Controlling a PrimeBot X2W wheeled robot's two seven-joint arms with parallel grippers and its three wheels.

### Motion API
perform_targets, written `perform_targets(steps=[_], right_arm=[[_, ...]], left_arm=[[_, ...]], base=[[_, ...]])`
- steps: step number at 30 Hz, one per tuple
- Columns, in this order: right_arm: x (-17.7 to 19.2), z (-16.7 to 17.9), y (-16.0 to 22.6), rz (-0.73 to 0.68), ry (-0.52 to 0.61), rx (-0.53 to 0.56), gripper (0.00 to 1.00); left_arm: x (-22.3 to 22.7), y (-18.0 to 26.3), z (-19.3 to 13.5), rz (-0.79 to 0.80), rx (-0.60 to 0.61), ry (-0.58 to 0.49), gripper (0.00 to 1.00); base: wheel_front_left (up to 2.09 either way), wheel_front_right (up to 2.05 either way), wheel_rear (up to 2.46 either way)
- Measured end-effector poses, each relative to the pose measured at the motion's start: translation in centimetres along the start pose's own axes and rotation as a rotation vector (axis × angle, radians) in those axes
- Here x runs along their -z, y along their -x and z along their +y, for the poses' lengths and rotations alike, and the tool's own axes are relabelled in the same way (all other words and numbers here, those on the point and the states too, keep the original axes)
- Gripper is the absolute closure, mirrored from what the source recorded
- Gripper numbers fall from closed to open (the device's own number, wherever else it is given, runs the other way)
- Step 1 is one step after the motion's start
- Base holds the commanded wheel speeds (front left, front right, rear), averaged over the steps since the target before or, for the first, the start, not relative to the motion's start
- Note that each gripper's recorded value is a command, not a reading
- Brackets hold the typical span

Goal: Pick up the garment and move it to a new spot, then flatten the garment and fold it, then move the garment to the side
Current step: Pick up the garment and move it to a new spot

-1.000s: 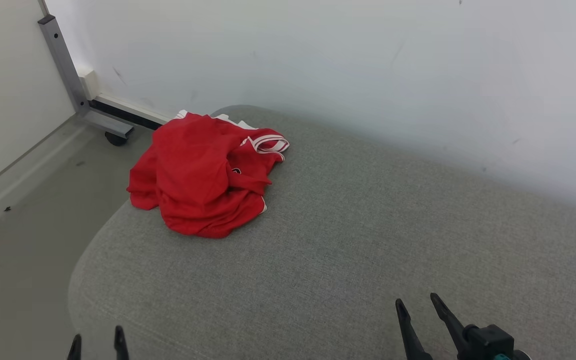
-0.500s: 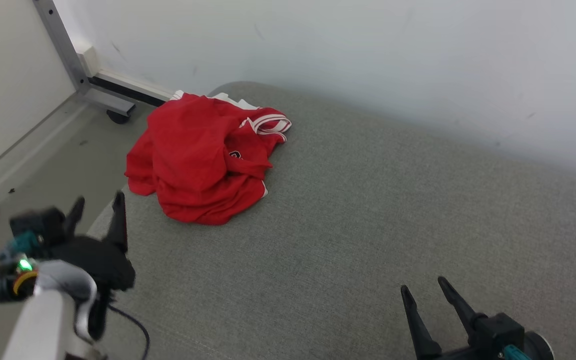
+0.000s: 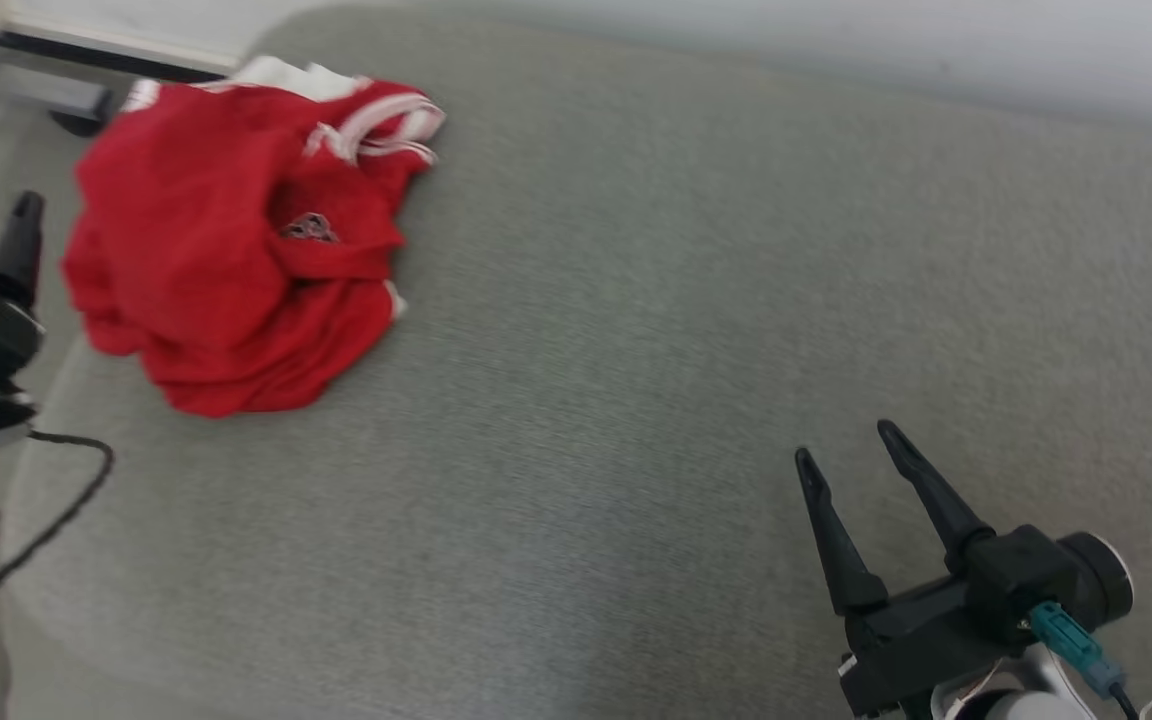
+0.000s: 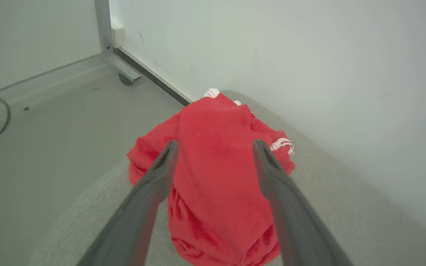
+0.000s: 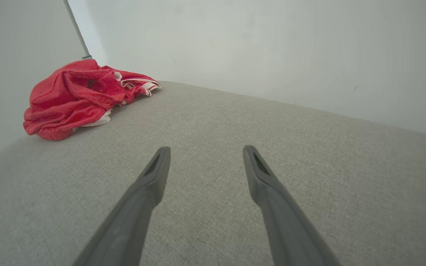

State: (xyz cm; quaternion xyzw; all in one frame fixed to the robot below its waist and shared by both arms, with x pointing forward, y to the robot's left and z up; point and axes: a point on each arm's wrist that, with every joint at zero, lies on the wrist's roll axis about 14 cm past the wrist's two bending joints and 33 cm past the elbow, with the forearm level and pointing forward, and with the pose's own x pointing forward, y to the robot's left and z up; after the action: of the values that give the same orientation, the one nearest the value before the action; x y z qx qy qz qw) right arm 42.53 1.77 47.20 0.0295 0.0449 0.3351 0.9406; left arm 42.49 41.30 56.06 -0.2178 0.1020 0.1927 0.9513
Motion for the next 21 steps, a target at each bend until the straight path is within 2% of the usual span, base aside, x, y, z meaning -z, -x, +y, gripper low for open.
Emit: perform_targets(steps=[5, 9, 13, 17, 18, 19, 20, 21], right_arm=[[1.8, -2.7, 0.7, 0.029, -0.032, 0.076, 0.00], [3.6, -4.7, 1.5, 0.063, -0.057, 0.138, 0.00], [5.1, -6.0, 2.1, 0.091, -0.077, 0.181, 0.00], [5.9, -6.5, 2.3, 0.103, -0.095, 0.202, 0.00], [6.2, -6.6, 2.4, 0.107, -0.099, 0.207, 0.00], [6.4, -6.7, 2.5, 0.111, -0.102, 0.212, 0.00], [6.5, -6.9, 2.7, 0.114, -0.107, 0.220, 0.00], [6.6, -7.1, 2.8, 0.112, -0.107, 0.227, 0.00]], left_arm=[[2.9, -3.6, -1.1, 0.156, -0.011, 0.042, 0.00], [7.3, -5.6, -2.9, 0.338, -0.002, 0.055, 0.00], [10.5, -6.6, -4.2, 0.456, 0.000, 0.030, 0.00], [13.1, -6.9, -4.2, 0.537, -0.030, 0.000, 0.00], [14.0, -6.9, -4.1, 0.563, -0.040, -0.009, 0.11], [14.6, -6.8, -4.1, 0.583, -0.046, -0.018, 0.11], [15.0, -6.8, -4.2, 0.595, -0.048, -0.027, 0.84], [15.1, -6.9, -4.3, 0.599, -0.047, -0.035, 1.00]], base=[[0.00, 0.00, 0.00], [0.00, 0.00, 0.00], [0.00, 0.00, 0.00], [0.00, 0.00, 0.00], [0.00, 0.00, 0.00], [0.00, 0.00, 0.00], [0.00, 0.00, 0.00], [0.00, 0.00, 0.00]])
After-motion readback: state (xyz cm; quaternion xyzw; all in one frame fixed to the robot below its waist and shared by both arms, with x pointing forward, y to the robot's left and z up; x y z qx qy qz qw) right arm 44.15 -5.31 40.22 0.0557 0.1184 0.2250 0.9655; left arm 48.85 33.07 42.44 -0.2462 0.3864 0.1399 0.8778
